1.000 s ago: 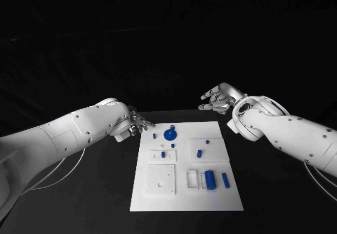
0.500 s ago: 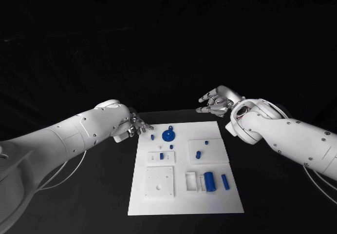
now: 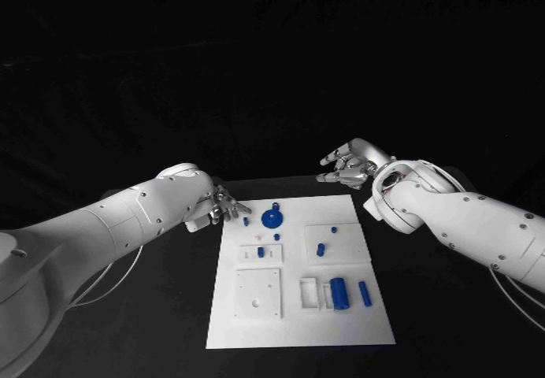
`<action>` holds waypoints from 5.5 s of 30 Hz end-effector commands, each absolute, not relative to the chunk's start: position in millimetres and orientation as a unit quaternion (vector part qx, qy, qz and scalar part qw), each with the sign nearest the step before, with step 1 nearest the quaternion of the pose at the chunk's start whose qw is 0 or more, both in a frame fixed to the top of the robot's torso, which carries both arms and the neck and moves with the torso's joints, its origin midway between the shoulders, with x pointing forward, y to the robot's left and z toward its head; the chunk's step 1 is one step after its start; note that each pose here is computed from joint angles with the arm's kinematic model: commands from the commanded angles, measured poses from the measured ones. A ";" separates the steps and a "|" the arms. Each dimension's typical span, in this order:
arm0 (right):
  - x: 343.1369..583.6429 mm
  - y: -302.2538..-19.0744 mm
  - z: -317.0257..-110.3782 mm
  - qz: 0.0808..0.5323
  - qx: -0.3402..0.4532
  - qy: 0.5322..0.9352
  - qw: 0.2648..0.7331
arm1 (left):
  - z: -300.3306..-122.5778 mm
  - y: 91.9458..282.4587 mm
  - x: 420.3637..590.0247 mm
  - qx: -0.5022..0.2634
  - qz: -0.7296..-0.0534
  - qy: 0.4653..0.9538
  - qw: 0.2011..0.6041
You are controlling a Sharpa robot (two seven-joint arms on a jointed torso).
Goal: Assemble the parts on the task board
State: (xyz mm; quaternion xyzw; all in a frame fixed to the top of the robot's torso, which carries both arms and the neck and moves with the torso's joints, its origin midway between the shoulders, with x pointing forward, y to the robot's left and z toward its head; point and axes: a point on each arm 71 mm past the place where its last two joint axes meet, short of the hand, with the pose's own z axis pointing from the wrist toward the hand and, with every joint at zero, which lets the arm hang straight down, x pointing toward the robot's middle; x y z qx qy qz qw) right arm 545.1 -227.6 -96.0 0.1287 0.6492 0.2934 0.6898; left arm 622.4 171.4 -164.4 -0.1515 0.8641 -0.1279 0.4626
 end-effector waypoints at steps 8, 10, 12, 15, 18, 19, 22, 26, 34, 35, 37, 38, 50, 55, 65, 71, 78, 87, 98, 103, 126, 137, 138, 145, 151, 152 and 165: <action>544.9 -224.3 -94.7 0.295 0.122 0.647 0.693 | -173.4 165.3 619.8 -0.138 -0.139 0.876 0.441; 544.9 -223.9 -94.6 0.295 0.122 0.647 0.692 | -174.5 165.1 619.7 -0.140 -0.141 0.877 0.439; 544.9 -223.4 -94.5 0.295 0.122 0.647 0.692 | -175.4 165.0 619.6 -0.142 -0.142 0.877 0.437; 545.0 -222.7 -94.4 0.296 0.122 0.647 0.692 | -176.4 164.6 619.6 -0.144 -0.146 0.877 0.435; 545.0 -222.2 -94.3 0.296 0.122 0.647 0.692 | -176.8 164.0 619.7 -0.146 -0.149 0.876 0.434; 545.0 -222.1 -94.3 0.296 0.122 0.647 0.692 | -176.9 163.8 619.7 -0.147 -0.150 0.876 0.434; 545.1 -221.7 -94.2 0.297 0.121 0.647 0.692 | -177.0 163.6 619.9 -0.149 -0.152 0.876 0.434; 545.3 -221.2 -94.2 0.297 0.121 0.647 0.692 | -176.9 164.1 620.3 -0.152 -0.155 0.874 0.434; 545.4 -220.1 -94.3 0.298 0.121 0.647 0.692 | -177.7 164.2 620.8 -0.156 -0.161 0.875 0.429; 545.4 -219.9 -94.3 0.298 0.121 0.647 0.691 | -178.1 164.1 620.7 -0.157 -0.162 0.875 0.428; 545.3 -219.6 -94.2 0.298 0.120 0.647 0.691 | -179.3 163.7 620.5 -0.157 -0.163 0.876 0.427; 545.3 -219.5 -94.2 0.298 0.120 0.647 0.691 | -179.6 163.6 620.4 -0.158 -0.163 0.876 0.426; 545.3 -218.5 -94.0 0.299 0.120 0.647 0.691 | -181.8 166.0 621.4 -0.166 -0.166 0.874 0.425; 545.3 -218.8 -93.9 0.298 0.120 0.647 0.691 | -182.3 166.7 621.7 -0.171 -0.169 0.874 0.423; 545.6 -218.5 -94.0 0.298 0.120 0.647 0.691 | -182.9 164.3 621.2 -0.177 -0.182 0.874 0.414; 545.8 -218.7 -94.2 0.298 0.120 0.648 0.691 | -183.0 164.8 621.3 -0.179 -0.185 0.874 0.413; 546.0 -220.1 -94.3 0.296 0.121 0.648 0.691 | -182.3 166.5 621.5 -0.186 -0.187 0.869 0.418; 546.0 -224.5 -94.4 0.293 0.123 0.648 0.692 | -180.2 169.5 617.7 -0.209 -0.204 0.855 0.428; 546.5 -232.9 -95.0 0.286 0.128 0.649 0.693 | -162.6 172.3 590.3 -0.228 -0.239 0.840 0.430; 547.4 -235.4 -95.8 0.284 0.130 0.650 0.693 | -158.8 170.2 572.6 -0.224 -0.245 0.840 0.430; 548.6 -235.0 -97.8 0.285 0.132 0.652 0.690 | -195.5 153.8 534.9 -0.173 -0.204 0.849 0.457; 548.3 -234.4 -98.0 0.286 0.131 0.652 0.690 | -213.6 150.3 528.5 -0.156 -0.195 0.856 0.452; 548.3 -234.3 -98.0 0.286 0.131 0.652 0.690 | -214.5 149.7 528.0 -0.154 -0.195 0.857 0.452; 548.4 -234.2 -98.2 0.286 0.131 0.652 0.690 | -217.4 146.3 526.8 -0.143 -0.193 0.860 0.451; 548.3 -233.9 -98.4 0.286 0.131 0.652 0.689 | -218.2 144.9 527.3 -0.137 -0.191 0.860 0.454; 548.3 -233.8 -98.4 0.286 0.131 0.652 0.689 | -218.4 144.6 527.2 -0.136 -0.191 0.860 0.454; 548.1 -234.8 -98.4 0.286 0.131 0.652 0.690 | -220.6 145.0 527.3 -0.122 -0.181 0.867 0.448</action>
